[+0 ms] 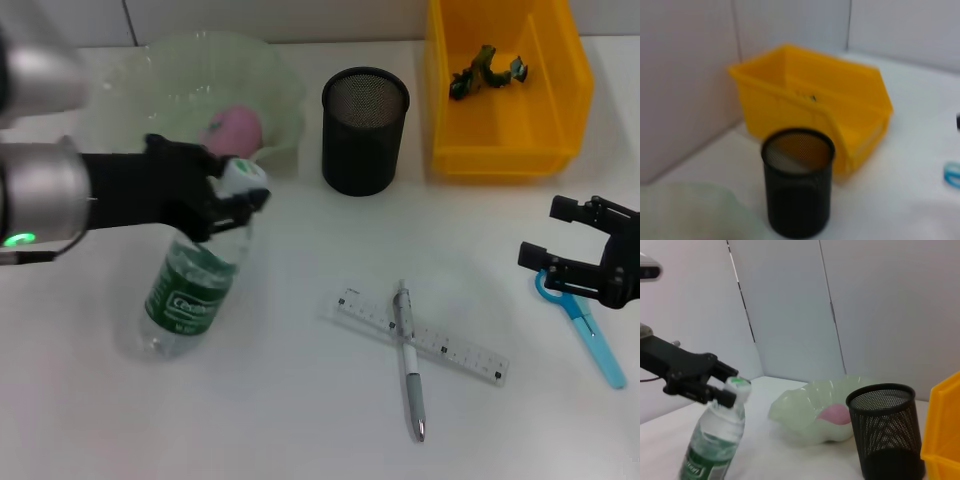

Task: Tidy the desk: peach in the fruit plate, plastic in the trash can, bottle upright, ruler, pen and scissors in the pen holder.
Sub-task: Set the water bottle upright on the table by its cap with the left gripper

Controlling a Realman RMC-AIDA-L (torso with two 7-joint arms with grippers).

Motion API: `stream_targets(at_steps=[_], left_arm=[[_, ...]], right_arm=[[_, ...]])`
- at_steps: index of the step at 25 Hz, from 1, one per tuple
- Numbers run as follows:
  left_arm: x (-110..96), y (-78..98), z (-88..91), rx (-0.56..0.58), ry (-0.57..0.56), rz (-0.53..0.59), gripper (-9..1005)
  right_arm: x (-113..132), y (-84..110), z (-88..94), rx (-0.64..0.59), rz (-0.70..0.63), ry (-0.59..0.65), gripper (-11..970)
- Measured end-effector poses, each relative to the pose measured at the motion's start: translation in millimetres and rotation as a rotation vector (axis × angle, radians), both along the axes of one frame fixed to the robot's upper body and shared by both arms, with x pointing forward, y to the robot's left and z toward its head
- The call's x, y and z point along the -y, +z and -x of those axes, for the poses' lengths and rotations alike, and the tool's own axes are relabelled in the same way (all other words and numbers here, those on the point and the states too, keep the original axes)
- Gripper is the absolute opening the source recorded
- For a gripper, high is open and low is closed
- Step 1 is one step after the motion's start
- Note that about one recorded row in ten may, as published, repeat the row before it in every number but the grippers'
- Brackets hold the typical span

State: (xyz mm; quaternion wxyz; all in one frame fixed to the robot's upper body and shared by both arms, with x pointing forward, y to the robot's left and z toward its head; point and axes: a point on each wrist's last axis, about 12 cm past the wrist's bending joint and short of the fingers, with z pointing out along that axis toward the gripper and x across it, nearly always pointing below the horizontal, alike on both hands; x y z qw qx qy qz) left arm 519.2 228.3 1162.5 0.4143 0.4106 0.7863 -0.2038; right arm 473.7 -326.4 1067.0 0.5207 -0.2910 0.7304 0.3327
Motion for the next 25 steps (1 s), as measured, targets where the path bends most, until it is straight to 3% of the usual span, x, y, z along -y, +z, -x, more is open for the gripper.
stream_targets(at_steps=[8, 11, 25], left_arm=[[-62, -27.6, 7.5, 0.081, 0.063, 0.275, 447], [-70, -38.6, 7.3, 0.078, 0.079, 0.316, 445], [-69, -40.9, 5.3, 0.099, 0.051, 0.329, 445]], right_arm=[[-5, 0.9, -5.6, -0.016, 0.013, 0.028, 834], [-5, 1.2, -6.2, -0.019, 0.01, 0.028, 834], [-5, 1.0, -6.2, -0.022, 0.009, 0.029, 835]])
